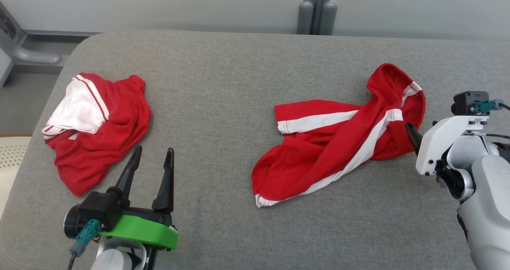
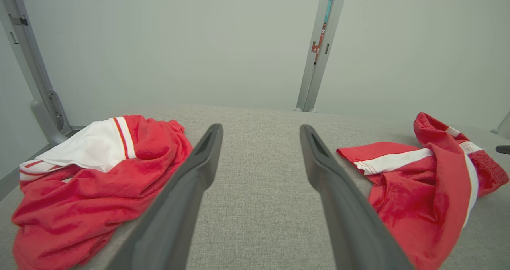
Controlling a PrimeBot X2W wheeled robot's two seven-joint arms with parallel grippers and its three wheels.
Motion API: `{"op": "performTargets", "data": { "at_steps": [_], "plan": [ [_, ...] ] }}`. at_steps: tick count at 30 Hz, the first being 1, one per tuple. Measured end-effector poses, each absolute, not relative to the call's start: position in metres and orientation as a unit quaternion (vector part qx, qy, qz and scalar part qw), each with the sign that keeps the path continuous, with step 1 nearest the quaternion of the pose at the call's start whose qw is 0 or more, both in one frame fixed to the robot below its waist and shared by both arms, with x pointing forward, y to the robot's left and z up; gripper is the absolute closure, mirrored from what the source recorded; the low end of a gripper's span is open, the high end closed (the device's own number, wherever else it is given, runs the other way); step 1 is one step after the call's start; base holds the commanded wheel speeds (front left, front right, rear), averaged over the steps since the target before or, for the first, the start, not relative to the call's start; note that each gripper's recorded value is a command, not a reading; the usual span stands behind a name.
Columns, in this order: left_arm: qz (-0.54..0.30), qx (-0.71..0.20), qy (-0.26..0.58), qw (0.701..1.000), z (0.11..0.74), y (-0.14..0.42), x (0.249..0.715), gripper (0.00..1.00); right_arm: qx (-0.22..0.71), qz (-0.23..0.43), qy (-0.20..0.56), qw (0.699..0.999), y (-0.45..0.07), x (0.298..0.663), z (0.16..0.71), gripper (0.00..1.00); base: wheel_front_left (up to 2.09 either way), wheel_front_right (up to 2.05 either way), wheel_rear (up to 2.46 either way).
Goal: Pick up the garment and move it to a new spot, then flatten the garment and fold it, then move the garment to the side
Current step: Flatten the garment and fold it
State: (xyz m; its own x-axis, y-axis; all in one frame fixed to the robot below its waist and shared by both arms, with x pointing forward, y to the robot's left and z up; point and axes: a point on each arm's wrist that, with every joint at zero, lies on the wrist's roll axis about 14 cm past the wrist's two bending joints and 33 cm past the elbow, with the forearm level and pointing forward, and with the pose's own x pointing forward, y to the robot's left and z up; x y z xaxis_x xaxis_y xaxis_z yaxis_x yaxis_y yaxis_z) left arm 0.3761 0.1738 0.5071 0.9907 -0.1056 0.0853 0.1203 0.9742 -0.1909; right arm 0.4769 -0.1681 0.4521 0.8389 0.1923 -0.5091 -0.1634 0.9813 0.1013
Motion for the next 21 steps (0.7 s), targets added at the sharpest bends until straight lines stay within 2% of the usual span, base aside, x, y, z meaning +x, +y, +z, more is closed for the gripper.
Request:
{"op": "performTargets", "data": {
  "at_steps": [5, 14, 16, 21],
  "plan": [
    [-0.063, -0.095, -0.037, 0.993, 0.507, 0.172, 0.376, 0.00, 0.018, 0.096, 0.291, 0.952, -0.167, 0.474, 0.452, 0.00, 0.00, 0.00, 0.00],
    [-0.056, -0.086, -0.032, 0.994, 0.504, 0.179, 0.382, 0.00, 0.036, 0.122, 0.336, 0.933, -0.142, 0.490, 0.432, 0.00, 0.00, 0.00, 0.00],
    [-0.054, -0.084, -0.029, 0.995, 0.502, 0.181, 0.383, 0.00, 0.036, 0.128, 0.340, 0.931, -0.137, 0.492, 0.428, 1.00, 0.00, 0.00, 0.00],
    [-0.050, -0.082, -0.028, 0.995, 0.501, 0.184, 0.383, 0.00, 0.025, 0.136, 0.311, 0.940, -0.135, 0.499, 0.438, 1.00, 0.00, 0.00, 0.00]
  ]
}}
